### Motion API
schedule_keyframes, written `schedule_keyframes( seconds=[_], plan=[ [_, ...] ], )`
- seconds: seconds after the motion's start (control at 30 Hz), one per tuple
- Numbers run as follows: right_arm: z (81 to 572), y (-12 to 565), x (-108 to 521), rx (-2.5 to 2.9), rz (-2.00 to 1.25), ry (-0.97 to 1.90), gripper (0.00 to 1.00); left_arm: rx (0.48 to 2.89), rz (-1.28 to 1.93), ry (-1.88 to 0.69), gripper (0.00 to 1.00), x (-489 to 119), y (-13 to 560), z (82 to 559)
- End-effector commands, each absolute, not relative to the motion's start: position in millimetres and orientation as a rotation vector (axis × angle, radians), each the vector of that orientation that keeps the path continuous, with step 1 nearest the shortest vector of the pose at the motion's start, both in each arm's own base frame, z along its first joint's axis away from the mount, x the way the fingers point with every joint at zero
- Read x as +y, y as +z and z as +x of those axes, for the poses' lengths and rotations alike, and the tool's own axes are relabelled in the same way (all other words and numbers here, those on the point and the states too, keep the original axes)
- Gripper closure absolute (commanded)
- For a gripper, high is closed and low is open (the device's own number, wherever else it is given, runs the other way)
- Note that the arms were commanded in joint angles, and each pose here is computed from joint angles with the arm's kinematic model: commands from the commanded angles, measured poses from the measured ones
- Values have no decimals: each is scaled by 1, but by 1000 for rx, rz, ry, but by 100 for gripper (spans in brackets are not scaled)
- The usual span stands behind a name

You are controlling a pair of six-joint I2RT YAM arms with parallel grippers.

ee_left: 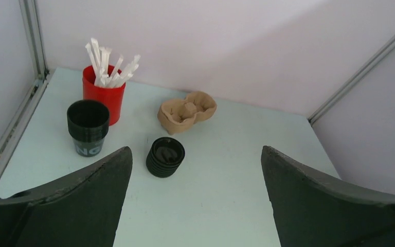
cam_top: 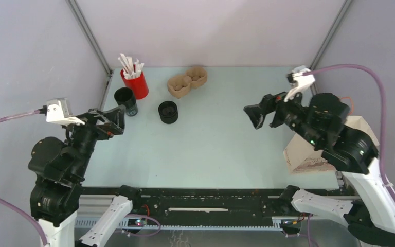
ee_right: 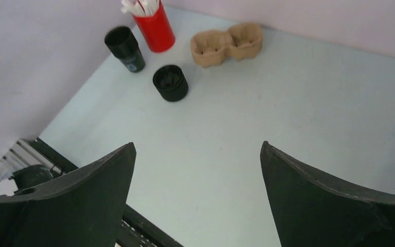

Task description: Pack the takeout coffee

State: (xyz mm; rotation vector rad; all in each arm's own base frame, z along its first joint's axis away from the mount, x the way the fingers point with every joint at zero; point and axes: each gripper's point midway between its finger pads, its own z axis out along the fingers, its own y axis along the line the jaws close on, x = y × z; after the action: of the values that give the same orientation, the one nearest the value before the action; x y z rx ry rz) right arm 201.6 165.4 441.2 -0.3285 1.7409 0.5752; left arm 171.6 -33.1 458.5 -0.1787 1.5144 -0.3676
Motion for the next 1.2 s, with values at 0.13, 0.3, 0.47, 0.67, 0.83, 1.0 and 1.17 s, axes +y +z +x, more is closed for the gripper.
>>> schedule_keyframes(
  seconds=[0.13, 0.3, 0.47, 0.67, 0.83, 1.0, 1.17],
  plan=[
    [218, 385, 202, 1941, -363, 483, 1, 1666, -180, -445, 0, -53, 411, 196],
    [226, 349, 218, 2059, -384, 410, 1, 1780, -202, -411, 0, -53, 372, 213],
    [232, 314, 222, 2166, -382, 322, 1, 1979, -259, -161, 0, -24, 328, 237],
    [229, 290, 230, 2230, -388, 325, 0, 2121, -305, 82, 0, 4, 301, 292],
    [215, 288, 236, 2230, -449, 470, 0, 2221, -371, 169, 0, 25, 281, 362],
    [202, 287, 238, 2218, -516, 533, 0, 2328, -424, 166, 12, 46, 249, 431],
    [202, 285, 233, 2218, -527, 506, 0, 2346, -398, -36, 23, 37, 236, 465]
  ],
)
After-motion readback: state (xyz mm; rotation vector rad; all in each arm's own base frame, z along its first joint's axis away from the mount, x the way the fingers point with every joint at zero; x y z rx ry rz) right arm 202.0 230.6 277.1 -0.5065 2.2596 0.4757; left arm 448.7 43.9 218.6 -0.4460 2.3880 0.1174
